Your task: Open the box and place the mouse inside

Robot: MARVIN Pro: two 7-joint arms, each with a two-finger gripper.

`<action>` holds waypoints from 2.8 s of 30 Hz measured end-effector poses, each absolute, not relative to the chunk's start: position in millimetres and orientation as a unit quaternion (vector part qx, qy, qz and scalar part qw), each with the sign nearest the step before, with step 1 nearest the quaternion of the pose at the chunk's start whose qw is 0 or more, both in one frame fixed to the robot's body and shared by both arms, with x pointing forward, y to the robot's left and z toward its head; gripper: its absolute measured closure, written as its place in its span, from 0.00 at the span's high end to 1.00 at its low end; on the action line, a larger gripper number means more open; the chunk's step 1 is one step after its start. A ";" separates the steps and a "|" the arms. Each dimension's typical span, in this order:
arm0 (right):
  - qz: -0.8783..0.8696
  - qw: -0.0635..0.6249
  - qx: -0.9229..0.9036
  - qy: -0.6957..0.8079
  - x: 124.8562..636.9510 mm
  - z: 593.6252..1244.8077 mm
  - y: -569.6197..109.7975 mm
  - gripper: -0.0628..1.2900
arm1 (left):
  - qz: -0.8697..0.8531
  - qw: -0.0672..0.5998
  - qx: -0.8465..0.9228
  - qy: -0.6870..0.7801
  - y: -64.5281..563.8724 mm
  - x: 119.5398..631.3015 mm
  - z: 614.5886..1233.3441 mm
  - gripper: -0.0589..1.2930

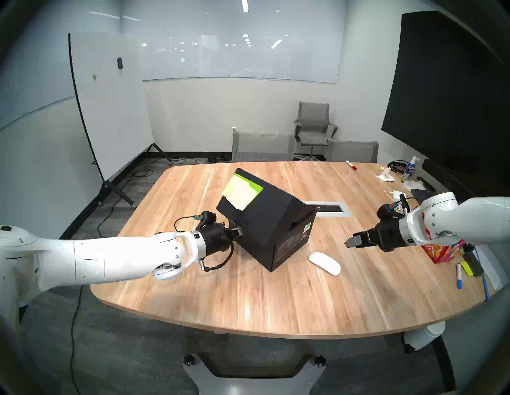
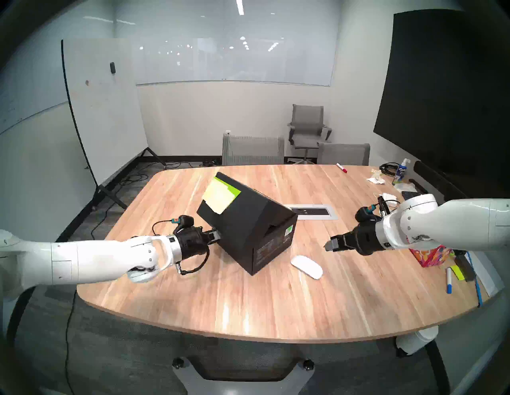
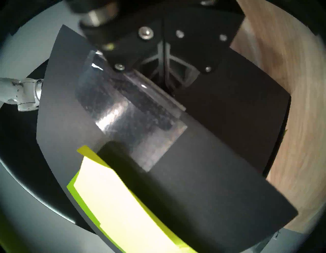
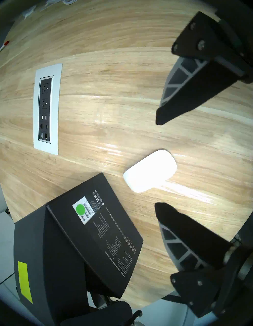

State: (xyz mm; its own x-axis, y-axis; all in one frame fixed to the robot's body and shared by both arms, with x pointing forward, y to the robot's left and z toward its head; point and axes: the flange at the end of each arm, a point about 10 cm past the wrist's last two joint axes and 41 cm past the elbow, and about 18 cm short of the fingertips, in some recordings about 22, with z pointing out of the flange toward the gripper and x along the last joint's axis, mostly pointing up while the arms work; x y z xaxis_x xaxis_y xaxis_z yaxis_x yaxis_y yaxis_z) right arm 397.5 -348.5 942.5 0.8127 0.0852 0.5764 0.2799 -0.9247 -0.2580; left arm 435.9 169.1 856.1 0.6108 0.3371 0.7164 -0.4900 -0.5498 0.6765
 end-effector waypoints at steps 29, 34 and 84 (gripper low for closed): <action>-0.290 0.168 -0.937 -0.097 397.5 942.5 -348.5 0.94 | 0.450 0.476 0.754 -0.043 148.3 443.8 903.1 0.03; -0.290 0.168 -0.937 -0.097 397.6 942.5 -348.5 0.94 | 0.456 0.474 0.752 -0.047 138.7 443.7 910.7 0.03; -0.290 0.168 -0.937 -0.097 397.5 942.4 -348.5 0.94 | 0.475 0.481 0.734 -0.068 5.0 419.9 988.8 0.03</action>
